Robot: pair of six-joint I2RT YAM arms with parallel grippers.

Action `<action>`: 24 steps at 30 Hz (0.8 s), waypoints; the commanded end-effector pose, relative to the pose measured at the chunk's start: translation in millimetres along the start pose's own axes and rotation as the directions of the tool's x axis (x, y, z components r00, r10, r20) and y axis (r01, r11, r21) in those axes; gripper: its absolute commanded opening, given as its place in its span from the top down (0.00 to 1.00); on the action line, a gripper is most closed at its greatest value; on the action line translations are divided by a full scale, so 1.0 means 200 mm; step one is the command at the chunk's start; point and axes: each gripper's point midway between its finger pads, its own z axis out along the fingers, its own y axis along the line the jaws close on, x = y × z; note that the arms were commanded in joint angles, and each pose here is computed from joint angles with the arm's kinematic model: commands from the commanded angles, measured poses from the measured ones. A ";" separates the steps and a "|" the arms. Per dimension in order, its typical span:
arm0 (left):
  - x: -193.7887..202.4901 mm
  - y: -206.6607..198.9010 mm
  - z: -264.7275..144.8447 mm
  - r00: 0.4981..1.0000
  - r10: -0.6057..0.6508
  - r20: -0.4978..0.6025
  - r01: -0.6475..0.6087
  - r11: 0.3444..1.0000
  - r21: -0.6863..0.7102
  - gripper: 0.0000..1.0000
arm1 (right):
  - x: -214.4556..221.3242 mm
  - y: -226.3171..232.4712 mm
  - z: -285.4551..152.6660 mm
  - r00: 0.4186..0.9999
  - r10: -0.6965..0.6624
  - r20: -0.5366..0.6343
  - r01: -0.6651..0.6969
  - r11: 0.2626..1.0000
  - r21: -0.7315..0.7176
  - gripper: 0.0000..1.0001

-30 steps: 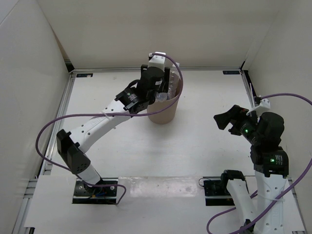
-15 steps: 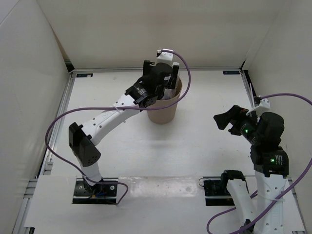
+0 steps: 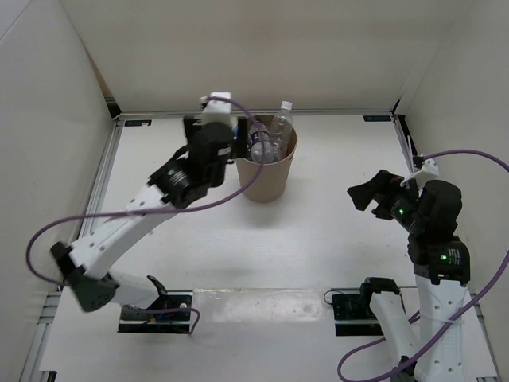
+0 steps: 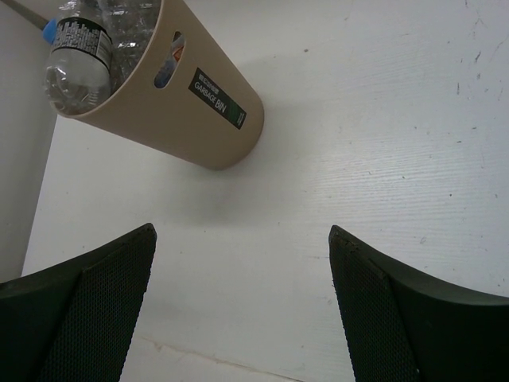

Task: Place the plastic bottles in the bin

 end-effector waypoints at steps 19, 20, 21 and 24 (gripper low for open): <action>0.72 0.84 -0.43 0.979 -0.205 -0.012 0.191 0.930 -0.314 0.00 | 0.06 0.10 -0.01 0.995 0.054 -0.081 -0.062 0.993 -0.103 0.10; 0.72 0.85 -0.43 0.979 -0.204 -0.007 0.191 0.928 -0.321 0.00 | 0.06 0.11 -0.02 0.995 0.047 -0.084 -0.057 0.991 -0.120 0.10; 0.73 0.85 -0.42 0.979 -0.202 -0.011 0.187 0.927 -0.324 0.00 | 0.06 0.12 -0.02 0.996 0.041 -0.081 -0.051 0.990 -0.132 0.10; 0.76 0.84 -0.41 0.980 -0.198 -0.033 0.174 0.922 -0.347 0.00 | 0.05 0.14 -0.04 0.997 0.033 -0.075 -0.044 0.988 -0.146 0.10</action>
